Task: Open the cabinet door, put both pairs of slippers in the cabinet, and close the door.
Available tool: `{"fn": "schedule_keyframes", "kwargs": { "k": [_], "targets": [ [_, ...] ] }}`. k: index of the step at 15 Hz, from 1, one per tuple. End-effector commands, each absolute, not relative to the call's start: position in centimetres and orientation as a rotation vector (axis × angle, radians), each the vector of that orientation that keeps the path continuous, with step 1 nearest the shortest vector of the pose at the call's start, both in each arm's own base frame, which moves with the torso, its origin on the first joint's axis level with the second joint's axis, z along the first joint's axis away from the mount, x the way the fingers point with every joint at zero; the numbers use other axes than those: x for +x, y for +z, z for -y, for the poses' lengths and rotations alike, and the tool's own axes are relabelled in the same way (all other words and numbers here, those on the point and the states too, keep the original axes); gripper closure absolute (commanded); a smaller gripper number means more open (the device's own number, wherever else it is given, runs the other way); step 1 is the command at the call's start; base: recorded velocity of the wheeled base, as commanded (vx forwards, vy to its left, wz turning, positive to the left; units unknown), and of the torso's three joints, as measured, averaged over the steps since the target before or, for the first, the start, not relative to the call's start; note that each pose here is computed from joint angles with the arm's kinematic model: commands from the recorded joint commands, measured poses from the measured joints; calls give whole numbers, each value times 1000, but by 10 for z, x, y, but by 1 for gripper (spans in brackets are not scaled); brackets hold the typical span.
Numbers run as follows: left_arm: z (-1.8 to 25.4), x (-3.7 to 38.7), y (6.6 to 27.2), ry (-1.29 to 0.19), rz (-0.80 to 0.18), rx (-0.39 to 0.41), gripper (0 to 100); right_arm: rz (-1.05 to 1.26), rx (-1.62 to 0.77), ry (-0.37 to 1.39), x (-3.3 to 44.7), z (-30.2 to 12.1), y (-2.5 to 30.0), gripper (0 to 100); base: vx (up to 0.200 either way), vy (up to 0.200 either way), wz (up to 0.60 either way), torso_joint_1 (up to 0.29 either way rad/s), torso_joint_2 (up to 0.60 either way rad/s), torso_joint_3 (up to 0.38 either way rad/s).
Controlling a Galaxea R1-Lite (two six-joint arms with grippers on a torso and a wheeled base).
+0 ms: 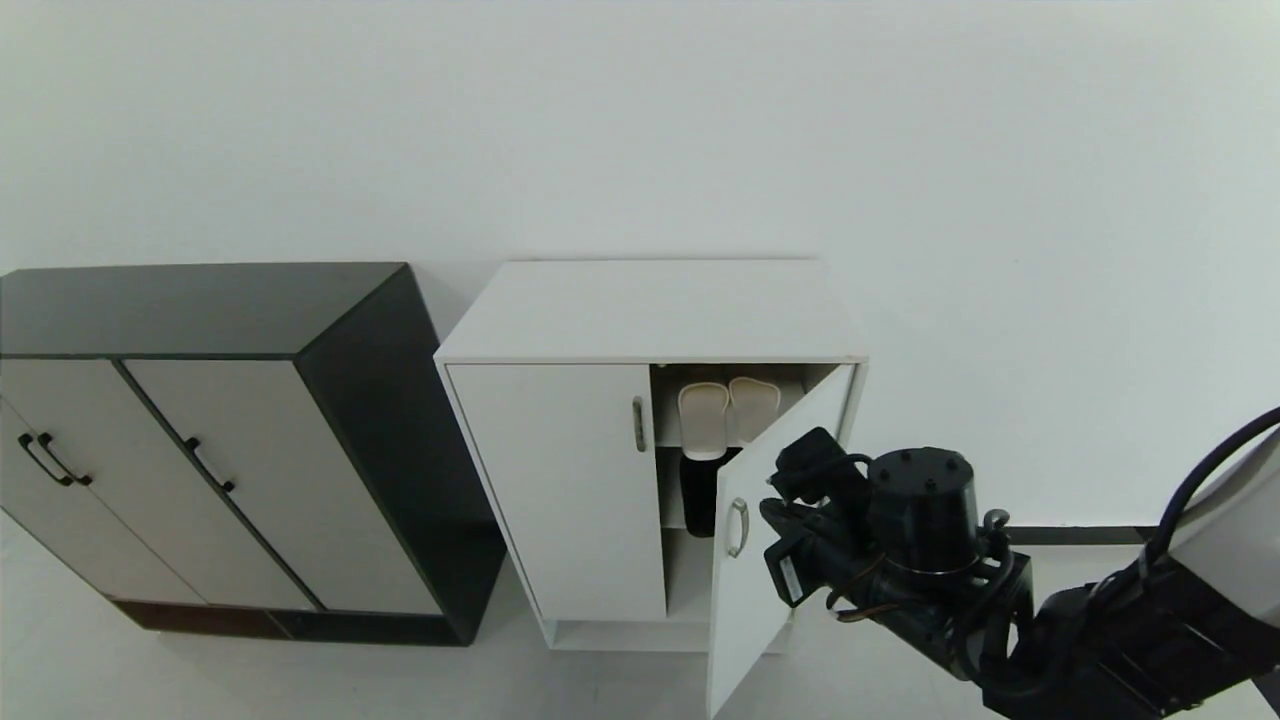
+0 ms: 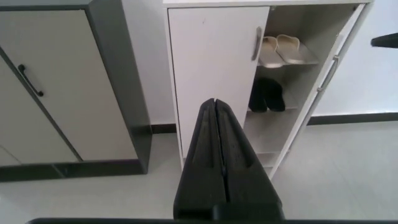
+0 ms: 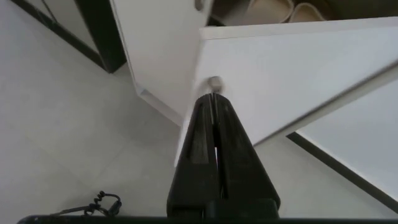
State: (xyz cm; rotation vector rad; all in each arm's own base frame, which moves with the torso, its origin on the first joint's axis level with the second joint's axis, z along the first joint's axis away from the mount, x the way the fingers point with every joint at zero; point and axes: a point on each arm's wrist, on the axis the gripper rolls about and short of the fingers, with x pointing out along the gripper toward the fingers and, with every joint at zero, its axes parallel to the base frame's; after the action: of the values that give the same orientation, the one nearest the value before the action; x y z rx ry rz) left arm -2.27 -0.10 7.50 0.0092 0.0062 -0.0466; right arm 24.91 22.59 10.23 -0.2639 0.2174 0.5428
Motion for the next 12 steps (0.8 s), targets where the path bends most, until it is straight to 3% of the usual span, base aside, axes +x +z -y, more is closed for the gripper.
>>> {"fn": "schedule_keyframes", "kwargs": {
  "k": [1, 5, 12],
  "targets": [
    [1, -23, 75, -48, -6, 9, 100, -212, -256, 547, 246, -216, 110, 100, 200, 0, 0, -7, -2, 12],
    [1, -23, 75, -46, -6, 9, 100, -261, -280, 551, 251, -221, 91, 100, 200, 0, 0, 8, 5, 5],
    [1, -23, 75, -46, -6, 9, 100, -299, -306, 560, 253, -225, 75, 100, 0, 0, 0, 0, 0, 0]
  ]
}}
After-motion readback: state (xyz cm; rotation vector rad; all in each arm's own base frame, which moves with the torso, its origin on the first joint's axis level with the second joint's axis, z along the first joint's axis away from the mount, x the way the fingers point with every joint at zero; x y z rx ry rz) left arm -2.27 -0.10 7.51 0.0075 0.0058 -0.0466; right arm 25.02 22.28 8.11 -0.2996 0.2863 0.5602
